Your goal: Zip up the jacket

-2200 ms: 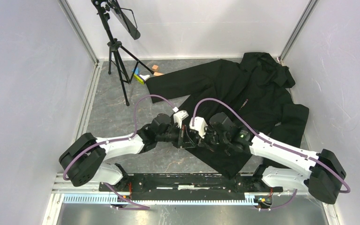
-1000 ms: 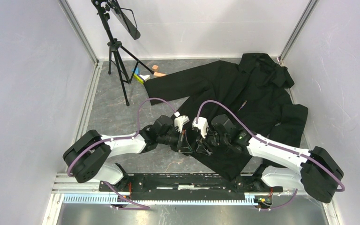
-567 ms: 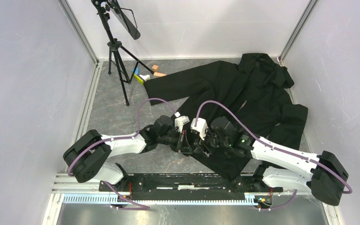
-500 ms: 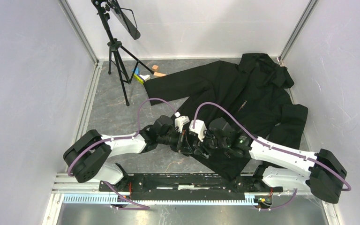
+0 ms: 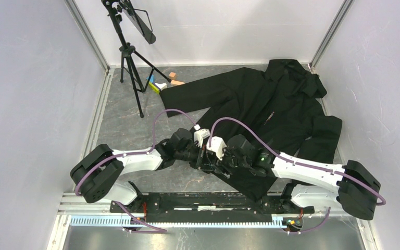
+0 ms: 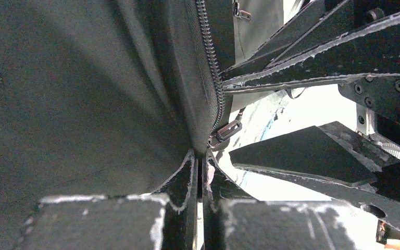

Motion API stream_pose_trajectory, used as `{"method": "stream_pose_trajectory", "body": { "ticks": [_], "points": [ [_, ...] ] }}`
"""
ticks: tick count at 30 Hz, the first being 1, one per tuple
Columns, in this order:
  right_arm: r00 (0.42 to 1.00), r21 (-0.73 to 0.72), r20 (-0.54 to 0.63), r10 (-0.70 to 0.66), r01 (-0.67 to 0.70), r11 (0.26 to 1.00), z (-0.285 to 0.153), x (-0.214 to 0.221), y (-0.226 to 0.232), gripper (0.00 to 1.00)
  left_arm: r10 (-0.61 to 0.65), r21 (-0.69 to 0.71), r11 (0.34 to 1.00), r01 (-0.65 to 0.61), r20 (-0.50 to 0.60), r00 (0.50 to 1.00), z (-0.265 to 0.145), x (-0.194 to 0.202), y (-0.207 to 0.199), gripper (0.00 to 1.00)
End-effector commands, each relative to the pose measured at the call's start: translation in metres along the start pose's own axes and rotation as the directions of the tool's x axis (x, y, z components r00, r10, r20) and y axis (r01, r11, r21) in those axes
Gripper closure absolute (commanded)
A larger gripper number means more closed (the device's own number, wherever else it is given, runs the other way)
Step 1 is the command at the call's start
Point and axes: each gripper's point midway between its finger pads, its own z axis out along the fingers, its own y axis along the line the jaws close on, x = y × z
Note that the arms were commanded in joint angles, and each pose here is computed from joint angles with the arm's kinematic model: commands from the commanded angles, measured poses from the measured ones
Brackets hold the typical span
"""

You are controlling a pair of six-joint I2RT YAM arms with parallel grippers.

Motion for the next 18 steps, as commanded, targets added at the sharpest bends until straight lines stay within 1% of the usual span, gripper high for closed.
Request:
{"method": "stream_pose_trajectory", "body": {
  "ticks": [1,5,11,15,18],
  "points": [
    [1.0,0.064,0.014,-0.021,0.02,0.998,0.004,-0.003,-0.007,0.41,0.023,0.022,0.999,-0.023,-0.02,1.0,-0.002,0.008,-0.002,0.98],
    [1.0,0.081,0.0,-0.03,0.03,0.996,0.006,0.001,-0.008,0.41,0.019,0.021,1.0,-0.019,-0.02,1.0,-0.001,0.008,-0.002,0.98],
    [0.998,0.147,-0.037,-0.059,0.064,0.987,0.007,0.007,-0.013,0.43,0.015,0.022,1.0,-0.014,-0.016,1.0,-0.002,0.008,-0.002,0.98],
    [0.998,0.174,-0.03,-0.054,0.058,0.983,0.007,0.006,-0.015,0.48,0.017,0.025,1.0,-0.017,-0.012,1.0,-0.002,0.007,-0.004,0.98],
    [0.998,0.185,-0.023,-0.056,0.059,0.981,0.007,0.005,-0.015,0.56,0.016,0.025,1.0,-0.016,-0.01,1.0,-0.002,0.007,-0.004,0.98]
  ]
}}
